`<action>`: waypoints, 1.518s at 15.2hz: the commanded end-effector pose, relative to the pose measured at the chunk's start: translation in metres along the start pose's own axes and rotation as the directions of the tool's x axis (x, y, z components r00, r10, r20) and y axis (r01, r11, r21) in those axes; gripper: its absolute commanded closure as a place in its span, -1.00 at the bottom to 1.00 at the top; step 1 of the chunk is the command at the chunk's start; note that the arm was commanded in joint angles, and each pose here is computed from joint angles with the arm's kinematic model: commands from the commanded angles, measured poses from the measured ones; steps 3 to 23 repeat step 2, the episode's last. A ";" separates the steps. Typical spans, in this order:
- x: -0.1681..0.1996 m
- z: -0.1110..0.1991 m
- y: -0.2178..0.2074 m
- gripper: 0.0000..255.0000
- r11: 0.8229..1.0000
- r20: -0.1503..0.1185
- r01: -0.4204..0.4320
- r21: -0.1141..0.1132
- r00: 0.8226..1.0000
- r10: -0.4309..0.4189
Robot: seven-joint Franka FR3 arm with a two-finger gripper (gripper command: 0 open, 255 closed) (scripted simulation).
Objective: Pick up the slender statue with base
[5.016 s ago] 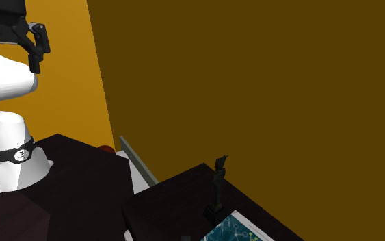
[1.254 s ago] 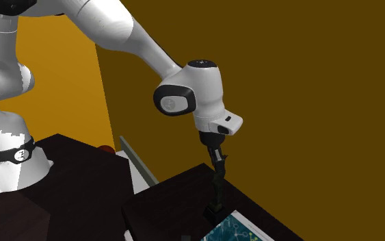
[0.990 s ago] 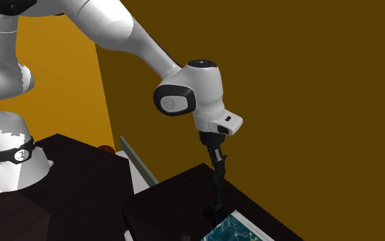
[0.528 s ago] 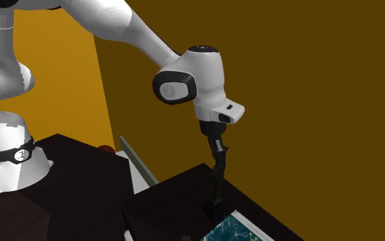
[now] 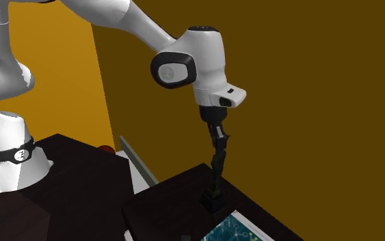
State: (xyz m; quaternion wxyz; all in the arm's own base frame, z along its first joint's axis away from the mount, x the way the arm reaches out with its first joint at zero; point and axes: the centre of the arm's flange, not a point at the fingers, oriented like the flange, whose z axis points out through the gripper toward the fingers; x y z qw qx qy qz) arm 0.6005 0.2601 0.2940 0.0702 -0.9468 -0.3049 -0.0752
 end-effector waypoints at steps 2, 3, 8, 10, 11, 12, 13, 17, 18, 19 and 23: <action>0.001 -0.006 -0.001 1.00 1.000 0.000 0.000 0.000 1.000 0.000; 0.001 -0.006 -0.001 1.00 1.000 0.000 0.000 0.000 1.000 0.000; 0.001 -0.006 -0.001 1.00 1.000 0.000 0.000 0.000 1.000 0.000; 0.001 -0.006 -0.001 1.00 1.000 0.000 0.000 0.000 1.000 0.000; 0.001 -0.006 -0.001 1.00 1.000 0.000 0.000 0.000 1.000 0.000; 0.001 -0.006 -0.001 1.00 1.000 0.000 0.000 0.000 1.000 0.000; 0.001 -0.006 -0.001 1.00 1.000 0.000 0.000 0.000 1.000 0.000; 0.001 -0.006 -0.001 1.00 1.000 0.000 0.000 0.000 1.000 0.000; 0.001 -0.006 -0.001 1.00 1.000 0.000 0.000 0.000 1.000 0.000; 0.001 -0.006 -0.001 1.00 1.000 0.000 0.000 0.000 1.000 0.000; 0.001 -0.006 -0.001 1.00 1.000 0.000 0.000 0.000 1.000 0.000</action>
